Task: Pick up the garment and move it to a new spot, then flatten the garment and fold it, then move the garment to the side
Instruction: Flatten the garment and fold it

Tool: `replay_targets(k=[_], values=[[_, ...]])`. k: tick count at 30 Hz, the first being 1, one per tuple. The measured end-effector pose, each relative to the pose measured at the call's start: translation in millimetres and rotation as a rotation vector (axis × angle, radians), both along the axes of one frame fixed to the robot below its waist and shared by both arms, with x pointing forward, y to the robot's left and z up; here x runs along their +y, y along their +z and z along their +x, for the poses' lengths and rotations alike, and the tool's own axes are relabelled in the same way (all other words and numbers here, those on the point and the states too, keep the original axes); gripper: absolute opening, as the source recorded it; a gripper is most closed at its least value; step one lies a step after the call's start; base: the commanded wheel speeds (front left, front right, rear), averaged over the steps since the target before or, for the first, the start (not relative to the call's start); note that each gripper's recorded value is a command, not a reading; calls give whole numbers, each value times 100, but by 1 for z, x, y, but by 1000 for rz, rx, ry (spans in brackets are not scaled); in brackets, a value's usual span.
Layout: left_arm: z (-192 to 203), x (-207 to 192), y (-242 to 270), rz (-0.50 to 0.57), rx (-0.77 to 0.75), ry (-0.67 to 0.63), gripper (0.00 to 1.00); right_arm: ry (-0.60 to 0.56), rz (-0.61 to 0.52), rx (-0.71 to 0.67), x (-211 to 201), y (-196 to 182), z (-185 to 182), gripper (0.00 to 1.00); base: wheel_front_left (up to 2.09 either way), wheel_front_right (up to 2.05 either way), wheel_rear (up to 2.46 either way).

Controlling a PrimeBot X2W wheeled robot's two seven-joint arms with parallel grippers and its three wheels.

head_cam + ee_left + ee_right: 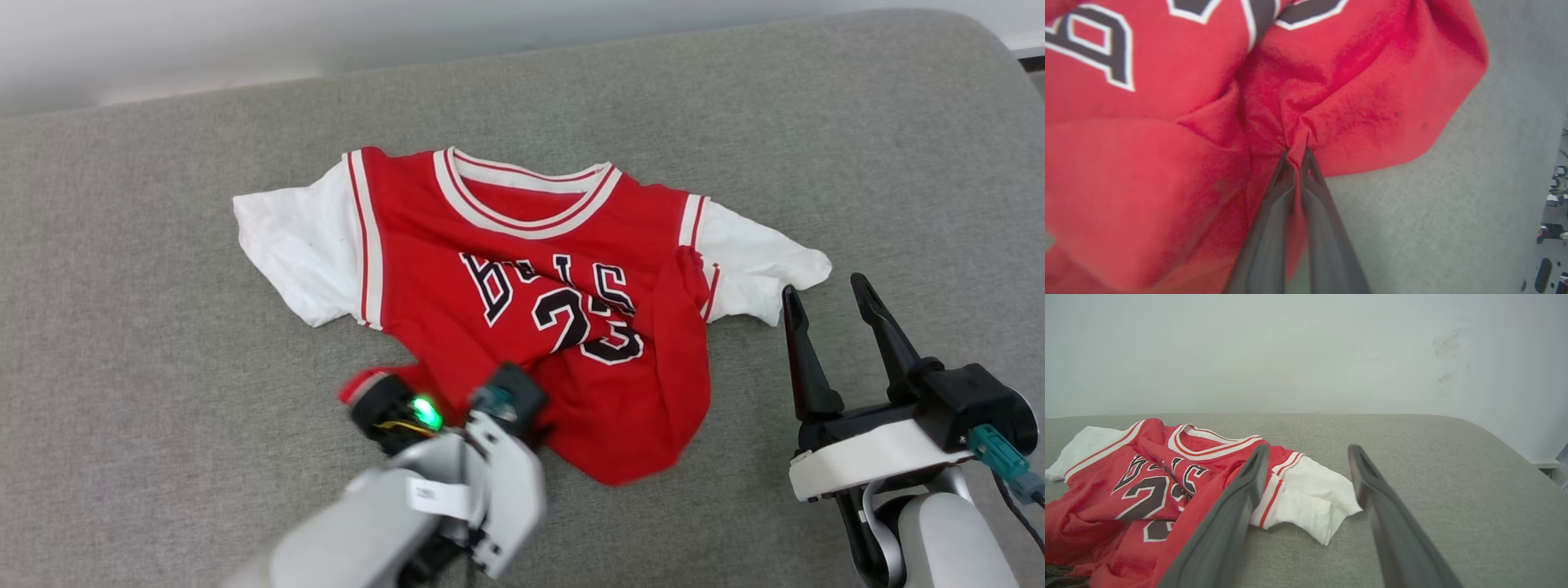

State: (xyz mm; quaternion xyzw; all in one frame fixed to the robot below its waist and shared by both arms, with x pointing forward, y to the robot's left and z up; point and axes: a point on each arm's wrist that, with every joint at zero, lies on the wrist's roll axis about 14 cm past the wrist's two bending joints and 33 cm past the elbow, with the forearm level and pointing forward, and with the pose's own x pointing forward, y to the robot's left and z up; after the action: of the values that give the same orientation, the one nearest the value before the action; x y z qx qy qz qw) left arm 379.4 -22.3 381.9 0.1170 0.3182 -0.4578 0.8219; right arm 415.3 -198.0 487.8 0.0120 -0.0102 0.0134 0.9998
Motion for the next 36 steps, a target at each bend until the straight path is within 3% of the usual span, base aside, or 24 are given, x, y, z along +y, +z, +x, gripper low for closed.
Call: replay_targets(k=[6, 10, 13, 19, 24, 25, 26, 27, 36], values=[[-28, -54, 28, -120, -23, -128, 0, -16, -3, -30, -5, 11, -6, 100, 0, 0, 0], [-51, -82, 39, -111, -97, -278, 0, -31, -5, -50, -10, 19, -11, 100, 0, 0, 0], [-80, -105, 45, -144, -72, -369, 0, -45, -7, -57, -15, 22, -15, 100, 0, 0, 0], [-114, -126, 48, -159, -48, -483, 0, -65, -12, -58, -21, 23, -21, 100, 0, 0, 0], [-121, -132, 50, -176, -47, -503, 0, -71, -12, -53, -23, 21, -22, 100, 0, 0, 0], [-121, -133, 50, -181, -47, -501, 22, -71, -11, -53, -23, 21, -22, 100, 0, 0, 0], [-121, -133, 50, -188, -54, -498, 71, -72, -11, -53, -23, 21, -22, 100, 0, 0, 0], [-119, -133, 51, -195, -64, -491, 100, -74, -10, -52, -24, 21, -22, 100, 0, 0, 0], [-51, -105, 81, -284, -161, -223, 100, -50, 0, -71, -15, 26, -19, 100, 0, 0, 0]])
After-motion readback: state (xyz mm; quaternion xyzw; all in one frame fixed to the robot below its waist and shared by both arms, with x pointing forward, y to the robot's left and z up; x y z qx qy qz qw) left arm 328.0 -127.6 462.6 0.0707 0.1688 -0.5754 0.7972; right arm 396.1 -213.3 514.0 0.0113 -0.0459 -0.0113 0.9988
